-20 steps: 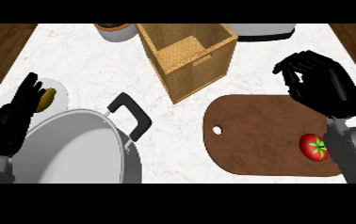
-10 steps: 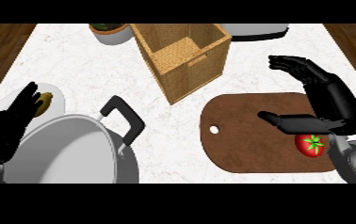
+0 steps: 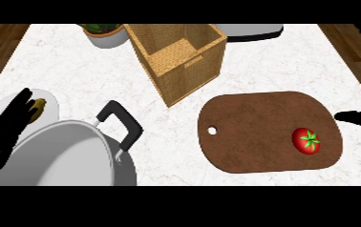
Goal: Pick the tomato from the cutting board and place it in the basket
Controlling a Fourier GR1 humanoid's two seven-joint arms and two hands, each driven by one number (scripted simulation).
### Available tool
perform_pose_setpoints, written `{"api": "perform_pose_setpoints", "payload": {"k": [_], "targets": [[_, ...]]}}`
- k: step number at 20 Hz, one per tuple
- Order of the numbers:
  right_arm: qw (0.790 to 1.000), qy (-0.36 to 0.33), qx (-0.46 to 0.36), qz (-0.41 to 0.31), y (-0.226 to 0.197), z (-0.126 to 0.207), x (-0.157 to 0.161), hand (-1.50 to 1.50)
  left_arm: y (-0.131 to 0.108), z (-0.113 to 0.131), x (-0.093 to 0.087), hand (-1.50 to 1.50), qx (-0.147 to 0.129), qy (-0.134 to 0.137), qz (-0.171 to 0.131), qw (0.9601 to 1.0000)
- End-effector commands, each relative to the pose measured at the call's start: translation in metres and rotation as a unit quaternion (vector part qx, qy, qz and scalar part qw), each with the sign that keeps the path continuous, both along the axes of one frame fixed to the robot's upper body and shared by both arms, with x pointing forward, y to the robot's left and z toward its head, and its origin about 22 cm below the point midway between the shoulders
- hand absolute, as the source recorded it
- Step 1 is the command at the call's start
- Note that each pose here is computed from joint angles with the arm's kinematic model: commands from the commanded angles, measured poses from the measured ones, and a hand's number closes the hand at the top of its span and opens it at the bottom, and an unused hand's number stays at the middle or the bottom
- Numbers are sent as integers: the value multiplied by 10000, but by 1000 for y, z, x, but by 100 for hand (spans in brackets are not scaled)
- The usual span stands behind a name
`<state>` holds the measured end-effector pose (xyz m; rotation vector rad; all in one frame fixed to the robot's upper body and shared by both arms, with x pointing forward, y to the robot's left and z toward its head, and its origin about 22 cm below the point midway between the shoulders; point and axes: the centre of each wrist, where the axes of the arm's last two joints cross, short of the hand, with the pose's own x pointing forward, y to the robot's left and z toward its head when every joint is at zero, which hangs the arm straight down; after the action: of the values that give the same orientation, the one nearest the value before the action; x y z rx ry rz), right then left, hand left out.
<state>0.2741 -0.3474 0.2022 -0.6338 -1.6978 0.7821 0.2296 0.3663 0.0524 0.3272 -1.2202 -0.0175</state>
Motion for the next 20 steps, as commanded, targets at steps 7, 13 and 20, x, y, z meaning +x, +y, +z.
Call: {"api": "perform_pose_setpoints", "payload": {"k": [7, 13, 20], "targets": [[9740, 1517, -1682, 103, -23, 84, -23, -150, -35, -67, -40, 0, -712, 1067, 56, 9917], [9520, 2185, -2130, 253, -28, 105, -30, -150, -33, -70, -43, 0, -821, 1127, 108, 9902], [9544, 2247, -1944, 285, -38, 114, -34, -150, -41, -69, -51, 0, -783, 1130, 28, 9905]]}}
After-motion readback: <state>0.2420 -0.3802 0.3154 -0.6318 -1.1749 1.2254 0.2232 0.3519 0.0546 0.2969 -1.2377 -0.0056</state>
